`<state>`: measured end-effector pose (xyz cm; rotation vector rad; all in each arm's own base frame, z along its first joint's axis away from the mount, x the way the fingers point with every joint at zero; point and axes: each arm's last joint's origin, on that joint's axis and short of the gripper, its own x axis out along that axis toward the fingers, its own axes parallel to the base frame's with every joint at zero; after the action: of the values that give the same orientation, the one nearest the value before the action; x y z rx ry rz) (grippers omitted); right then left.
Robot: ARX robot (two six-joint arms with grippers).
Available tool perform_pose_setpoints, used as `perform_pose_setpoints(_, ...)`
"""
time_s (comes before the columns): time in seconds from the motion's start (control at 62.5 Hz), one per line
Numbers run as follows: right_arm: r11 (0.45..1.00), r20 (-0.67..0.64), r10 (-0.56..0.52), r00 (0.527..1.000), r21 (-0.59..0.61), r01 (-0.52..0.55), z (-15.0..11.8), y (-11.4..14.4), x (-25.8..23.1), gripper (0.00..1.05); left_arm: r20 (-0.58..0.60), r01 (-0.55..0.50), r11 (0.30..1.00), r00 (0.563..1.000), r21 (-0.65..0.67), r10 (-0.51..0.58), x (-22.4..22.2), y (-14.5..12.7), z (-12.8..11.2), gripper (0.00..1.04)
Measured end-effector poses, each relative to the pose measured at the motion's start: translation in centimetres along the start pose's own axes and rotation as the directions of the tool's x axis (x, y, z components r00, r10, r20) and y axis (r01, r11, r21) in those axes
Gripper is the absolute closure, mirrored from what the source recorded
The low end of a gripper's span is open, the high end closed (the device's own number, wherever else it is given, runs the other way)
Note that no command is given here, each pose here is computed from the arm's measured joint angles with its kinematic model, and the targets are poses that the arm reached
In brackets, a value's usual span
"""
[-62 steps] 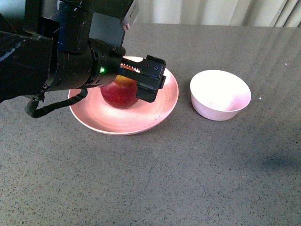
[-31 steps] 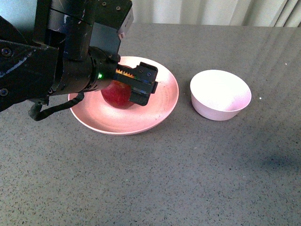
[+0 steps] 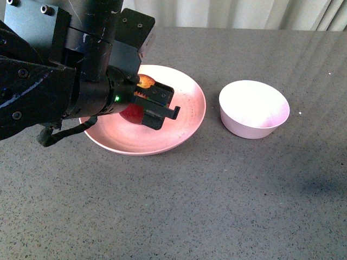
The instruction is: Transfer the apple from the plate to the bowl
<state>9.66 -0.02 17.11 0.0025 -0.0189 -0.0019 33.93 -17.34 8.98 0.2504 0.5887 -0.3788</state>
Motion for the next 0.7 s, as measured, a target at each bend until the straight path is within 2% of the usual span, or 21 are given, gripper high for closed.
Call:
perform_pose_setpoints(0.192,1.0,0.0,0.0,1.0,0.0,0.0,0.0,0.0,0.0,0.09,0.072,0.045,0.999,0.996,0.02,-0.046,-2.0,-1.5,2.4,0.33)
perform_pose_setpoints(0.368,1.0,0.0,0.0,1.0,0.0,0.0,0.0,0.0,0.0,0.09,0.161,0.14,0.988,0.976,0.065,-0.149,-4.1,-4.7,5.7,0.33)
perform_pose_setpoints(0.704,1.0,0.0,0.0,1.0,0.0,0.0,0.0,0.0,0.0,0.09,0.15,0.234,0.969,0.958,0.077,-0.244,-3.0,-9.1,7.1,0.34)
